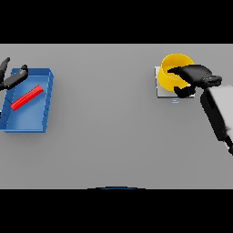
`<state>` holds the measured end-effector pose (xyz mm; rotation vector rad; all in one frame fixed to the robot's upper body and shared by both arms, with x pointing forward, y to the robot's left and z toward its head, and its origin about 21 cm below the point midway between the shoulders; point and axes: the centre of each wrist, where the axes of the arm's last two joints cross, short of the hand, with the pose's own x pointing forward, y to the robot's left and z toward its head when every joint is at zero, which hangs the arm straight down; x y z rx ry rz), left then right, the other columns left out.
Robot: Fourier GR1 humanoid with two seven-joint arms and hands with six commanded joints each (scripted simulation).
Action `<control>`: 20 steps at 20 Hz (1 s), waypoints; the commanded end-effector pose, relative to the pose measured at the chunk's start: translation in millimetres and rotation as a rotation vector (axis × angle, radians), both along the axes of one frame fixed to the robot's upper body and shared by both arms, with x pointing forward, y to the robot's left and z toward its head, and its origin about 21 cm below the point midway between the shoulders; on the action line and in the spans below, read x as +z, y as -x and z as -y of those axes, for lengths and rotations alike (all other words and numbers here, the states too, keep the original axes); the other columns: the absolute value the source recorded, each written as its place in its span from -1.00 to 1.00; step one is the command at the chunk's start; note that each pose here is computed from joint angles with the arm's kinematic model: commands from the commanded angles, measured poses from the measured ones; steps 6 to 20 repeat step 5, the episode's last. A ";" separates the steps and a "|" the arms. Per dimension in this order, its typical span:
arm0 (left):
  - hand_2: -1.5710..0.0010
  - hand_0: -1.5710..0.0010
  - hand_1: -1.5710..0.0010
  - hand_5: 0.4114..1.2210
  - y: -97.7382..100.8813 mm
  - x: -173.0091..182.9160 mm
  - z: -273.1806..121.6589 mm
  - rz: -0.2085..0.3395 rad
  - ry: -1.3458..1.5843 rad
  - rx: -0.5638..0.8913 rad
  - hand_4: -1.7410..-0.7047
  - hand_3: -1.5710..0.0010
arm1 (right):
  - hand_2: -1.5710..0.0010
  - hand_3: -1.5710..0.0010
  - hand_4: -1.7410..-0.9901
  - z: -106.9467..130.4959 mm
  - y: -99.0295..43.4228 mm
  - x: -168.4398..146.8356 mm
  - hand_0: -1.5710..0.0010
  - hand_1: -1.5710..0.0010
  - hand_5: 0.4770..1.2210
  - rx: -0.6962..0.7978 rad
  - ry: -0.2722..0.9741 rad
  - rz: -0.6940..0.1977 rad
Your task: Pick up the red beaker and tilt it to pour out 1 green nut into yellow bowl. Pick up the yellow bowl and place it on the metallic measuring scale.
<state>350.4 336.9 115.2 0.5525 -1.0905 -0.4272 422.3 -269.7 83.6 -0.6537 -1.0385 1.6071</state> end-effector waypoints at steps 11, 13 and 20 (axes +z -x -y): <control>1.00 1.00 1.00 -0.14 1.2 0.8 0.3 0.005 -0.003 -0.003 0.75 1.00 | 0.94 0.94 -0.07 1.4 -2.5 0.6 0.92 0.92 -0.19 -0.020 0.027 -0.023; 1.00 1.00 1.00 -0.14 1.2 0.8 0.3 0.005 -0.003 -0.003 0.75 1.00 | 0.94 0.94 -0.07 1.4 -2.5 0.6 0.92 0.92 -0.19 -0.020 0.027 -0.023; 1.00 1.00 1.00 -0.14 1.2 0.8 0.3 0.005 -0.003 -0.003 0.75 1.00 | 0.94 0.94 -0.07 1.4 -2.5 0.6 0.92 0.92 -0.19 -0.020 0.027 -0.023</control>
